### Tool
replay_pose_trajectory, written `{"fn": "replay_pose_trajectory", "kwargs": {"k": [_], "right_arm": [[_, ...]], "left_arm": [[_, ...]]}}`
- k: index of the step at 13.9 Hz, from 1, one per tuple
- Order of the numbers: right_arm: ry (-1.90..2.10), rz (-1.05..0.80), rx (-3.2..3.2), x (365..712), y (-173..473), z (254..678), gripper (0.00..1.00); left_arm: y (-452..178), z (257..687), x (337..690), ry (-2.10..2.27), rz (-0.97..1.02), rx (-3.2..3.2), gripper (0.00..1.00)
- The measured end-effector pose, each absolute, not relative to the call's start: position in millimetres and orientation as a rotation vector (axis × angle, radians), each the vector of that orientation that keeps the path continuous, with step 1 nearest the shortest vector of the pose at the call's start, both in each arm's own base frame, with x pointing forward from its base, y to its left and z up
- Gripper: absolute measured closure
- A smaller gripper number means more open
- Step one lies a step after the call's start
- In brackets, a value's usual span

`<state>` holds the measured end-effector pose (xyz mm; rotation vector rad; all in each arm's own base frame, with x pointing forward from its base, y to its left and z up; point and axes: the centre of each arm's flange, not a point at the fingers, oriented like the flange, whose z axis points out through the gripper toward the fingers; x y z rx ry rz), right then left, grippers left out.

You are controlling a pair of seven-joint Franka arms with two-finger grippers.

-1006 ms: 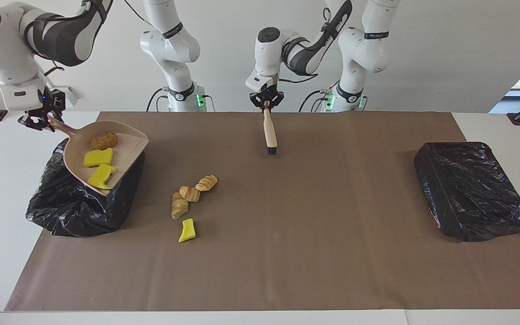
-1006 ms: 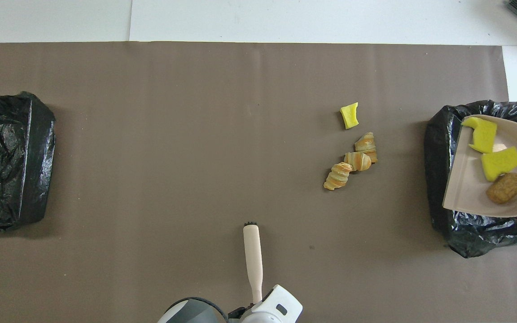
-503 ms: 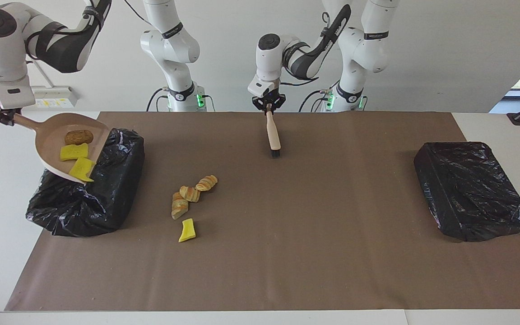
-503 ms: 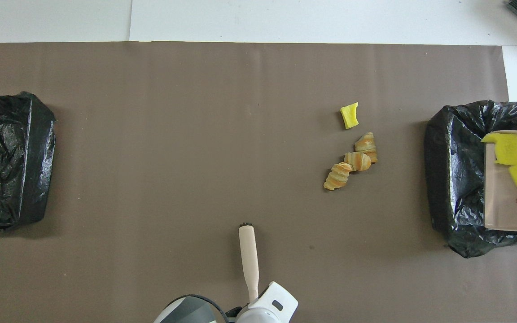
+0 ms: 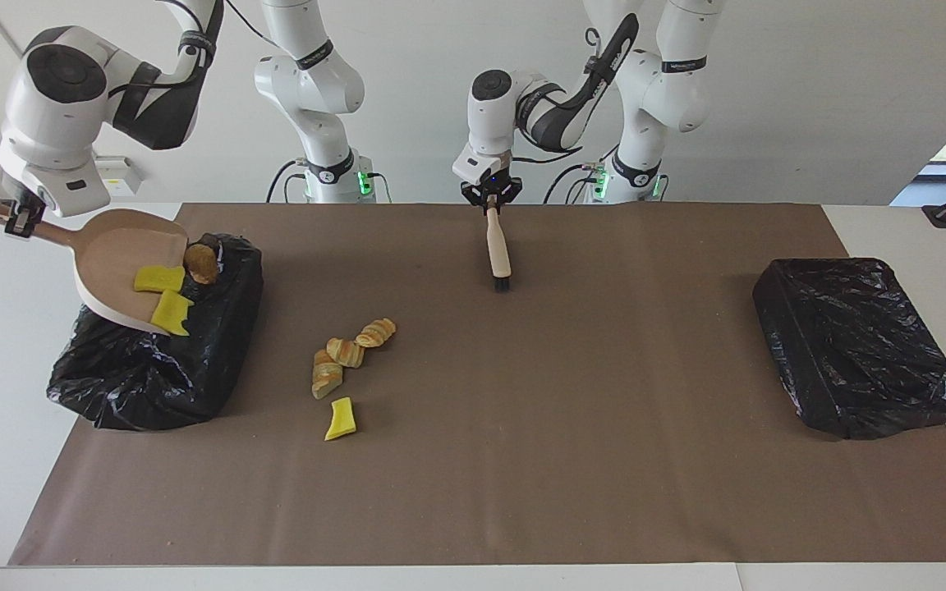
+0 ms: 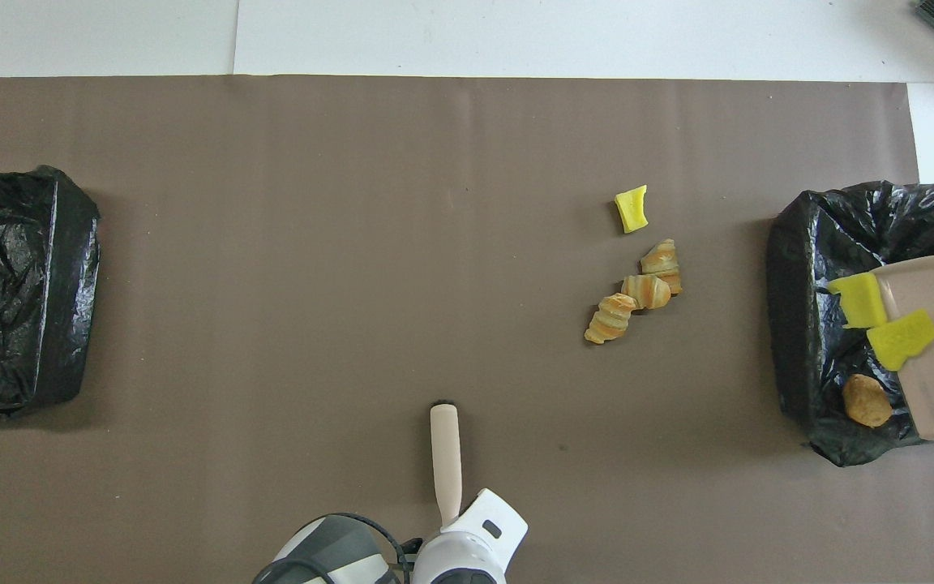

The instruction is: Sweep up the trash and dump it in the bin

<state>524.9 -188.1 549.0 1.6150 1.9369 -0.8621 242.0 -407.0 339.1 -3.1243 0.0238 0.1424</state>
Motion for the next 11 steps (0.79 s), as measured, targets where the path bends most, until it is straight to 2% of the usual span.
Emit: {"fn": "replay_pose_trajectory", "kwargs": {"k": [3,6,8,11], "right_arm": [[1.937,-0.942,1.518,520.0,-189.0,554.9,0.67],[1.906,-0.997,1.478,516.4,-184.1,568.1,0.67],[1.869,-0.992,1.495,510.1,-168.1,592.0,0.67],[1.742,-0.864,1.698,499.8,-129.6,623.5,0.67]], "left_arm": [[-391.3,370.7,296.7,0.099,0.152,-3.138,0.02],[-375.8,419.4,351.2,0.195,0.126,-3.17,0.0],[-358.2,453.2,388.2,0.245,0.059,-3.208,0.0],[-314.4,517.0,443.1,0.341,-0.024,-3.23,0.0]]}}
